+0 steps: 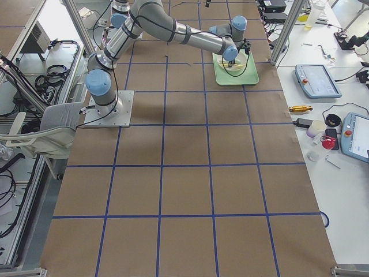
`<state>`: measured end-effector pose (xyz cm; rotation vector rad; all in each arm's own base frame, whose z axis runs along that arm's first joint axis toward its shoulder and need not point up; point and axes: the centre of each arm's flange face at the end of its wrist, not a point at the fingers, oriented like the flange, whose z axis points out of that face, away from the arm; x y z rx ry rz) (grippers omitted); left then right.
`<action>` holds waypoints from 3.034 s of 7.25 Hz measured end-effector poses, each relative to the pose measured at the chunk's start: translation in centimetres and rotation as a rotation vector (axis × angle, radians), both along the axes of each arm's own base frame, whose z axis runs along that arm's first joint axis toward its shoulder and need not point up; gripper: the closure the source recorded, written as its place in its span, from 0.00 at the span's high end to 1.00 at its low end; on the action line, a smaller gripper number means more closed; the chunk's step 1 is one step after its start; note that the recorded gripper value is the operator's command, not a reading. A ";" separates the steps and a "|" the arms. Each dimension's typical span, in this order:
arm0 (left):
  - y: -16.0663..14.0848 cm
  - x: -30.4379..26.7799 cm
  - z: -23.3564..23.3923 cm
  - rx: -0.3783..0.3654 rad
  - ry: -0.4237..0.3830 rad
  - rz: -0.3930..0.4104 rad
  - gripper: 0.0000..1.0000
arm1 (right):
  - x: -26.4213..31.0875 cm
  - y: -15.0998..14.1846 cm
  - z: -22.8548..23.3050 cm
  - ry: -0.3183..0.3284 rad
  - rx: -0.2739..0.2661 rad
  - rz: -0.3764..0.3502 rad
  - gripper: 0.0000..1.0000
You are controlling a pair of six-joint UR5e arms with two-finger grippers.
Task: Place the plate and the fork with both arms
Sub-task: 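Lower the right gripper onto the yellow fork in the plate, then close the right gripper on the yellow fork handle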
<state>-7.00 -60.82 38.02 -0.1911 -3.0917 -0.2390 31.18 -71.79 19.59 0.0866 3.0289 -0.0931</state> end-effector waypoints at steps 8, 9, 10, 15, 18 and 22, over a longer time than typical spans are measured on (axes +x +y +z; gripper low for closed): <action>0.5 0.2 1.4 -0.022 -0.021 -0.001 1.00 | 0.0 0.6 2.4 -0.019 -0.029 -0.013 0.86; 0.6 0.1 1.5 -0.023 -0.022 -0.002 1.00 | 0.0 0.4 1.2 -0.010 -0.022 0.000 0.82; 0.6 0.2 1.6 -0.023 -0.022 -0.001 1.00 | -0.1 0.3 0.5 -0.005 -0.017 0.007 0.78; 0.5 0.2 1.4 -0.021 -0.021 -0.001 1.00 | -0.1 0.3 -0.9 0.001 0.000 0.019 0.41; 0.5 0.2 1.3 -0.021 -0.021 -0.001 1.00 | -0.1 0.3 -0.3 0.001 -0.009 0.021 0.43; 0.4 0.6 1.3 -0.026 -0.021 0.004 1.00 | -0.1 0.4 -0.6 0.004 -0.005 0.021 0.49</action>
